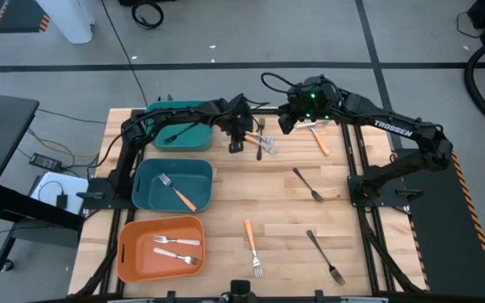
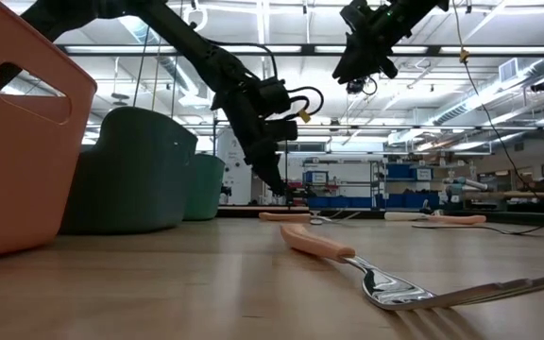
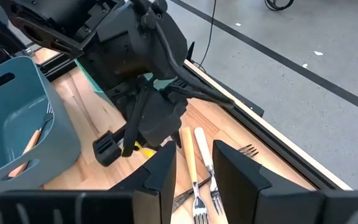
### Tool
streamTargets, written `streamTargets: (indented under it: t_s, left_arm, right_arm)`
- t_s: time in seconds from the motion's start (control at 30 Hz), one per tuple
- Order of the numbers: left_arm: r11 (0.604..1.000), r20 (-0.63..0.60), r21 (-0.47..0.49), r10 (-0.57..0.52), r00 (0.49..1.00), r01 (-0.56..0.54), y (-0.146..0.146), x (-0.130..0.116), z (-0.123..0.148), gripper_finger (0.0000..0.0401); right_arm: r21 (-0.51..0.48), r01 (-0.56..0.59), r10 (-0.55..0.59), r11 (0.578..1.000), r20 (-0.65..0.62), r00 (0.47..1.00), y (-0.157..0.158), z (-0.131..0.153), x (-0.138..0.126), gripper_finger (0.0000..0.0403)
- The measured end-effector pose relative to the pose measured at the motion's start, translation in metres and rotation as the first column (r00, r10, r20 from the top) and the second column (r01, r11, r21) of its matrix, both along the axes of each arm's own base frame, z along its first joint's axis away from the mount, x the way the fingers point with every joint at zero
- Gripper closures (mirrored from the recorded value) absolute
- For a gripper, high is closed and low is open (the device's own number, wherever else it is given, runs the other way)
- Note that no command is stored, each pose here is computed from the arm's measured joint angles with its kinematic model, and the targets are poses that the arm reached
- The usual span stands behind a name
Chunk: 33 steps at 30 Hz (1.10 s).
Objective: Sort silverware by color (type)
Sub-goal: Put the light orange fork into the blue bin
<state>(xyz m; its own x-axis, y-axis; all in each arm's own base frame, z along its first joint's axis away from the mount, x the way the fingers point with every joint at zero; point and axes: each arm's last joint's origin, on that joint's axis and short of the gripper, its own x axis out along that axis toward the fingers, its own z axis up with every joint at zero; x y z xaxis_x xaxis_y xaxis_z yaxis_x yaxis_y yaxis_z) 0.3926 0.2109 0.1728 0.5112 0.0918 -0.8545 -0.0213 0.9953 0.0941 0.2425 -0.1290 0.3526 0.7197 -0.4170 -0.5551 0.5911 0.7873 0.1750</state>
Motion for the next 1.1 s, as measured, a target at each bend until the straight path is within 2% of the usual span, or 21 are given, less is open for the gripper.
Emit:
streamTargets:
  t_s: [0.17, 0.4, 0.57, 0.77, 0.87, 0.97, 1.1]
  left_arm:
    - [0.993, -0.03, 0.048, -0.106, 0.994, 0.108, -0.001, 0.001, -0.006, 0.0283]
    - [0.99, -0.069, 0.069, -0.121, 0.99, 0.126, 0.002, 0.002, -0.021, 0.0283]
    - [0.993, -0.054, 0.079, -0.087, 0.995, 0.091, 0.009, 0.0, -0.02, 0.0283]
    - [1.0, -0.066, 0.004, 0.005, 0.998, -0.005, 0.007, -0.004, -0.016, 0.0283]
    - [0.996, -0.032, -0.084, 0.039, 0.999, -0.042, 0.002, -0.01, 0.004, 0.0283]
    - [0.988, 0.031, -0.138, 0.067, 0.997, -0.062, -0.005, -0.018, 0.036, 0.0283]
    - [0.988, 0.126, -0.136, 0.089, 0.988, -0.071, -0.013, -0.032, 0.081, 0.0283]
  right_arm:
    - [0.002, 0.001, -0.001, 1.0, 0.001, 1.0, 0.0, 0.0, 0.0, 0.0291]
    - [0.008, 0.002, -0.002, 1.0, 0.0, 1.0, 0.001, 0.0, 0.0, 0.0291]
    - [0.012, -0.007, 0.007, 1.0, 0.001, 1.0, 0.004, 0.0, 0.002, 0.0291]
    - [0.03, -0.01, 0.01, 1.0, 0.007, 1.0, 0.007, -0.003, 0.005, 0.0291]
    - [0.061, -0.027, 0.03, 0.998, -0.043, 0.999, 0.006, -0.02, 0.015, 0.0291]
    - [0.121, -0.07, 0.083, 0.99, -0.105, 0.991, 0.004, -0.043, 0.03, 0.0291]
    - [0.189, -0.091, 0.129, 0.978, -0.2, 0.971, 0.001, -0.071, 0.045, 0.0291]
